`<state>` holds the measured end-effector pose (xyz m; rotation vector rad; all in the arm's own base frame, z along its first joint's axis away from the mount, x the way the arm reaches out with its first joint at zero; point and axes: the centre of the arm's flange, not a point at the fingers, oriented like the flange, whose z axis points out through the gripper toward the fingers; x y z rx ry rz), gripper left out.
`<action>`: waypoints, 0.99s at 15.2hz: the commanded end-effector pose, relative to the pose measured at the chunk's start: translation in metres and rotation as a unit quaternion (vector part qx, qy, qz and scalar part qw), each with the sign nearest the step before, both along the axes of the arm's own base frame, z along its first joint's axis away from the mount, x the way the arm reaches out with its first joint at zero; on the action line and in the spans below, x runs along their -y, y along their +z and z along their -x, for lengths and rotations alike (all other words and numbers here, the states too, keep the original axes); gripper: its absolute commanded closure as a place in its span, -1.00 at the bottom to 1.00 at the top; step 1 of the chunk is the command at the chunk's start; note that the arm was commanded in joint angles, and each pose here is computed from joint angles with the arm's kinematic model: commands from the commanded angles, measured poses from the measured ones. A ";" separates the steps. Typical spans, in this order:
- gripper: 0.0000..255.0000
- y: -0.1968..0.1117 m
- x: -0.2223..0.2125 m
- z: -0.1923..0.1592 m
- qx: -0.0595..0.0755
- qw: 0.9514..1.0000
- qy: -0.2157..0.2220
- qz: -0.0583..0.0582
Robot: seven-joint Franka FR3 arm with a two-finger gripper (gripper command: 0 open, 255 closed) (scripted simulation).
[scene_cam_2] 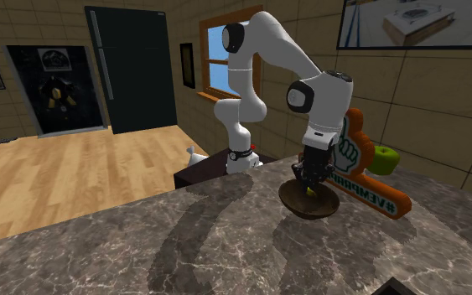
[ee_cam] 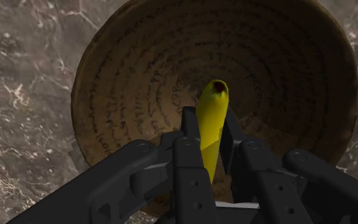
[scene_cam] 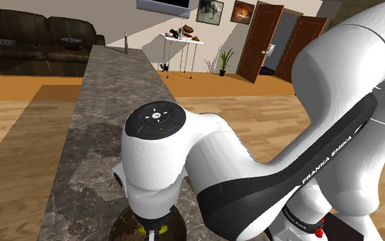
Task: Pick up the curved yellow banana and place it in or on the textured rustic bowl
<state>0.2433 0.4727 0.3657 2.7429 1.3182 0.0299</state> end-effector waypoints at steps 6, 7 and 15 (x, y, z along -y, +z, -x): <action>-1.00 0.000 0.000 0.000 0.000 1.000 0.000 0.000; -1.00 0.013 -0.001 0.001 0.000 1.000 0.000 0.000; -1.00 0.050 -0.004 0.003 0.000 1.000 0.000 0.000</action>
